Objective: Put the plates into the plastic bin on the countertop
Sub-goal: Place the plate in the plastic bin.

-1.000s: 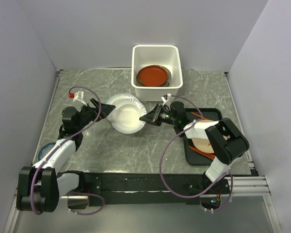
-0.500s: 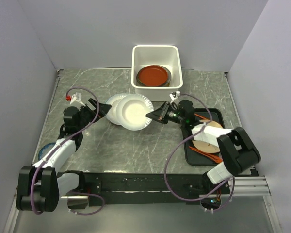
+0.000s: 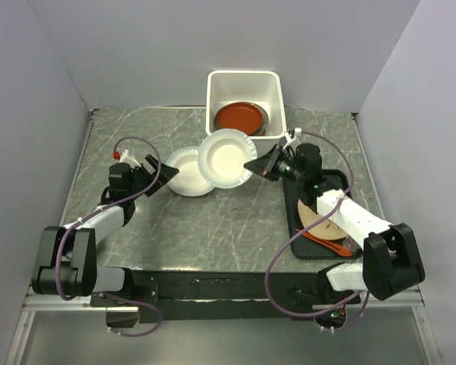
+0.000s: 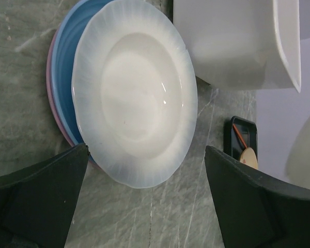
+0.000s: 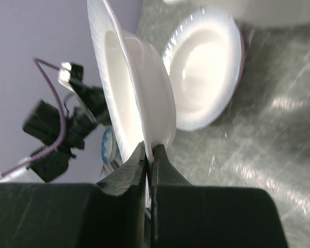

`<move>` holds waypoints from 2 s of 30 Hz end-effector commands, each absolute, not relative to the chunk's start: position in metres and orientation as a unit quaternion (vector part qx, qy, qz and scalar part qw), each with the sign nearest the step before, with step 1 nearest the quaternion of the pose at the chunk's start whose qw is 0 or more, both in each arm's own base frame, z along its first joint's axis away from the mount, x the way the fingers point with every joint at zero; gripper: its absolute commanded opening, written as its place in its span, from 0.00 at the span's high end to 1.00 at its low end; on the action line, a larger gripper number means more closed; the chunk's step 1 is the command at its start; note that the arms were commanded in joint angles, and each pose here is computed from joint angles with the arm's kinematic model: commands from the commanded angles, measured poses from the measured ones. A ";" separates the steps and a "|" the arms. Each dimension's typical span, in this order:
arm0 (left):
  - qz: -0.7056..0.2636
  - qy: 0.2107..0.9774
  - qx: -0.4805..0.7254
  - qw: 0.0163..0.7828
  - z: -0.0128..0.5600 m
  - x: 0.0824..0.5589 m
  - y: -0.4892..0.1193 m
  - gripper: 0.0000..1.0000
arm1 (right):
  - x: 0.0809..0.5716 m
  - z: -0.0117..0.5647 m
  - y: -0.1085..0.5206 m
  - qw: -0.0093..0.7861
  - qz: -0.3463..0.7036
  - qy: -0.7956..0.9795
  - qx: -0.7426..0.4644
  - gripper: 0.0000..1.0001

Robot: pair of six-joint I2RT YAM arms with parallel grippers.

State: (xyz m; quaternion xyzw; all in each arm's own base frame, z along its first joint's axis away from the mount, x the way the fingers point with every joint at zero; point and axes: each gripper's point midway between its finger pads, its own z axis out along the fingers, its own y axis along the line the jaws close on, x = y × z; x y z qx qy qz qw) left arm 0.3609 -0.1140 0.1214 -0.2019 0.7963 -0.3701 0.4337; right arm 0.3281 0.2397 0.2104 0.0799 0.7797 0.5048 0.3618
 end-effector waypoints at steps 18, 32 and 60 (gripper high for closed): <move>-0.368 0.804 -0.184 0.428 0.129 0.360 -0.119 0.01 | 0.545 0.350 0.199 0.484 0.510 0.703 0.101 1.00; -0.399 0.801 -0.155 0.418 0.130 0.364 -0.133 0.01 | 0.587 0.322 0.196 0.469 0.485 0.728 0.120 1.00; -0.413 0.804 -0.154 0.399 0.114 0.359 -0.140 0.01 | 0.593 0.214 0.194 0.384 0.438 0.798 0.159 1.00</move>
